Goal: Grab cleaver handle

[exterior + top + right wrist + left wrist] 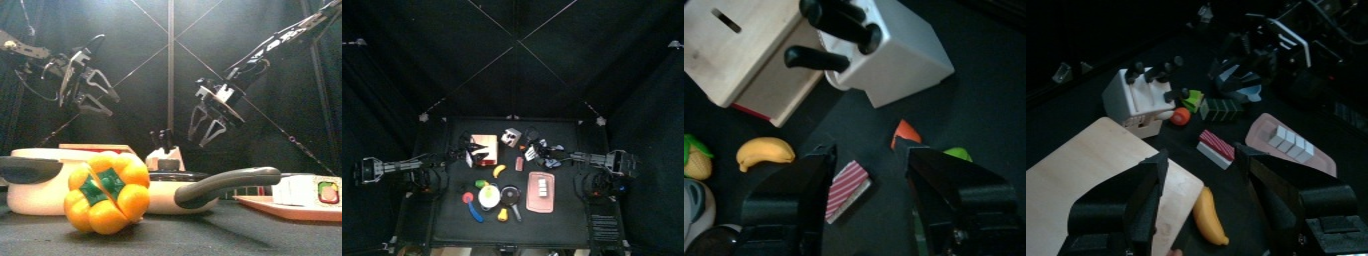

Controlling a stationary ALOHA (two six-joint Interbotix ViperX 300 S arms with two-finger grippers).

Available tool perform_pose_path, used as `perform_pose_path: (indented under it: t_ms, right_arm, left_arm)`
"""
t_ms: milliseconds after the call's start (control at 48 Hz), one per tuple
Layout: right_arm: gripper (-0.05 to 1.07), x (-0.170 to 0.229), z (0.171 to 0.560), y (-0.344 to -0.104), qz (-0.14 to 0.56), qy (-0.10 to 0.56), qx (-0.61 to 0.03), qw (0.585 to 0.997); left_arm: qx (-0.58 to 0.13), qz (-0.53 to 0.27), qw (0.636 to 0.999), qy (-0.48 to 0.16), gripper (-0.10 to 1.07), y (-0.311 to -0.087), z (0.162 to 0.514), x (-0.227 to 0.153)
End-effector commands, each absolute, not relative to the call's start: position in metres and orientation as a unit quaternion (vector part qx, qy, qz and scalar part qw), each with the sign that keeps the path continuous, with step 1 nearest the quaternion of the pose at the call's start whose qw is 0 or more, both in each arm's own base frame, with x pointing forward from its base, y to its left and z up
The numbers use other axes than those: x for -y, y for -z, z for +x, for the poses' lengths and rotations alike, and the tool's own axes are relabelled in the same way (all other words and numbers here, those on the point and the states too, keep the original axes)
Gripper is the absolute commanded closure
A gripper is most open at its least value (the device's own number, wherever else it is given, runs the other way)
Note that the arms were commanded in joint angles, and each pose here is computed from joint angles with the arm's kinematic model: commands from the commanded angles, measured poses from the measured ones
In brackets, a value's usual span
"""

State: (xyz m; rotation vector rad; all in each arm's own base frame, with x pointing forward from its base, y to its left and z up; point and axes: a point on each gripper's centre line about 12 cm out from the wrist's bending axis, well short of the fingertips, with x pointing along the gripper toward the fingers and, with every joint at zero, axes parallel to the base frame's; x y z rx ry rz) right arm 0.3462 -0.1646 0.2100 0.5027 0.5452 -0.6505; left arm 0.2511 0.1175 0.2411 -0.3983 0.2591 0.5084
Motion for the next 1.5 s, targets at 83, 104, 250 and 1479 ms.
perform_pose_path:
  t_ms: [83, 104, 250, 1479]
  right_arm:
    - [0.44, 0.185, 0.345, -0.241, 0.228, 0.322, -0.217, 0.893]
    - [0.46, 0.188, 0.345, -0.242, 0.229, 0.325, -0.215, 0.892]
    - [0.6, 0.201, 0.347, -0.246, 0.235, 0.331, -0.201, 0.892]
    - [0.71, 0.214, 0.356, -0.221, 0.284, 0.342, -0.207, 0.871]
  left_arm:
    - [-0.132, -0.186, 0.937, -0.264, 0.08, -0.264, 0.265, -0.141]
    - [-0.135, -0.186, 0.937, -0.264, 0.08, -0.264, 0.268, -0.142]
    - [-0.162, -0.172, 0.935, -0.265, 0.08, -0.266, 0.286, -0.157]
    - [-0.342, -0.11, 0.852, -0.381, 0.07, -0.276, 0.335, -0.206]
